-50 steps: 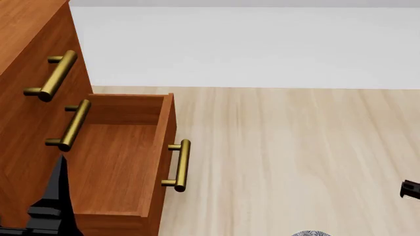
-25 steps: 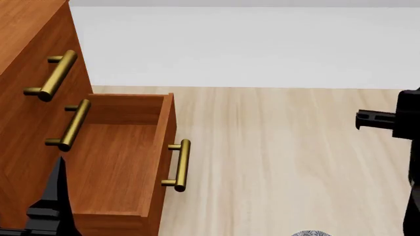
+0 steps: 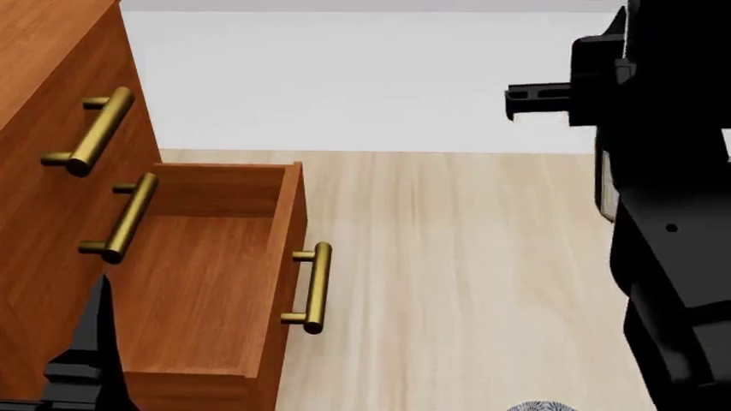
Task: Put the wine bottle in the bottom drawer of the cabinet.
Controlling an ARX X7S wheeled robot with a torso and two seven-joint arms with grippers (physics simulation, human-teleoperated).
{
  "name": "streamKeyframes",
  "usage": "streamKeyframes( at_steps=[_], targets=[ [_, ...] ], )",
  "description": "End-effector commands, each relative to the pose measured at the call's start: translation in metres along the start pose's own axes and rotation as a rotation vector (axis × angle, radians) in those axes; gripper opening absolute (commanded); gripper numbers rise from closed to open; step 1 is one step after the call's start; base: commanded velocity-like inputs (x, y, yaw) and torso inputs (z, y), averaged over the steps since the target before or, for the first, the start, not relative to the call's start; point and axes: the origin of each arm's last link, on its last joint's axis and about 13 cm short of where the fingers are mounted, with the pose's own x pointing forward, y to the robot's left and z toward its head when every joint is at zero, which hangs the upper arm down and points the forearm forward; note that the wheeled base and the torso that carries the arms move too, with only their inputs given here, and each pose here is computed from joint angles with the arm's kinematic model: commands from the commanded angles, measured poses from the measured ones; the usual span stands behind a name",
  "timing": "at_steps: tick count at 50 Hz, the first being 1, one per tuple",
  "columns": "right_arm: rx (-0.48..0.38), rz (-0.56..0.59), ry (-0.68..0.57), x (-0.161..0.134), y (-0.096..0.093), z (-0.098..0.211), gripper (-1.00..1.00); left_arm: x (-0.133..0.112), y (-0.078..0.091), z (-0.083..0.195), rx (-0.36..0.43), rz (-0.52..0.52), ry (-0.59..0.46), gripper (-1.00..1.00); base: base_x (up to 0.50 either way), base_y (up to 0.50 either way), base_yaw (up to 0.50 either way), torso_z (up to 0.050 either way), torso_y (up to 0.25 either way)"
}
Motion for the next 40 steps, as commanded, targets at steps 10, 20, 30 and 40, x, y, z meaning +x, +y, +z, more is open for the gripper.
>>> streamKeyframes(
  at_steps=[10, 20, 30, 40],
  targets=[
    [-0.020, 0.145, -0.007, 0.042, 0.039, 0.041, -1.00, -0.001, 0.001, -0.001, -0.007, 0.003, 0.000, 1.00, 0.00, 0.00, 0.00, 0.000, 0.000],
    [-0.011, 0.210, 0.004, 0.048, 0.054, 0.048, -1.00, 0.000, 0.001, -0.002, -0.007, 0.001, 0.001, 1.00, 0.00, 0.00, 0.00, 0.000, 0.001],
    [0.013, 0.301, 0.023, 0.057, 0.075, 0.060, -1.00, 0.001, 0.002, -0.004, -0.009, 0.003, 0.005, 1.00, 0.00, 0.00, 0.00, 0.000, 0.001],
    [-0.015, 0.390, 0.019, 0.060, 0.100, 0.074, -1.00, -0.001, 0.004, -0.004, -0.009, 0.008, 0.008, 1.00, 0.00, 0.00, 0.00, 0.000, 0.001]
  ],
)
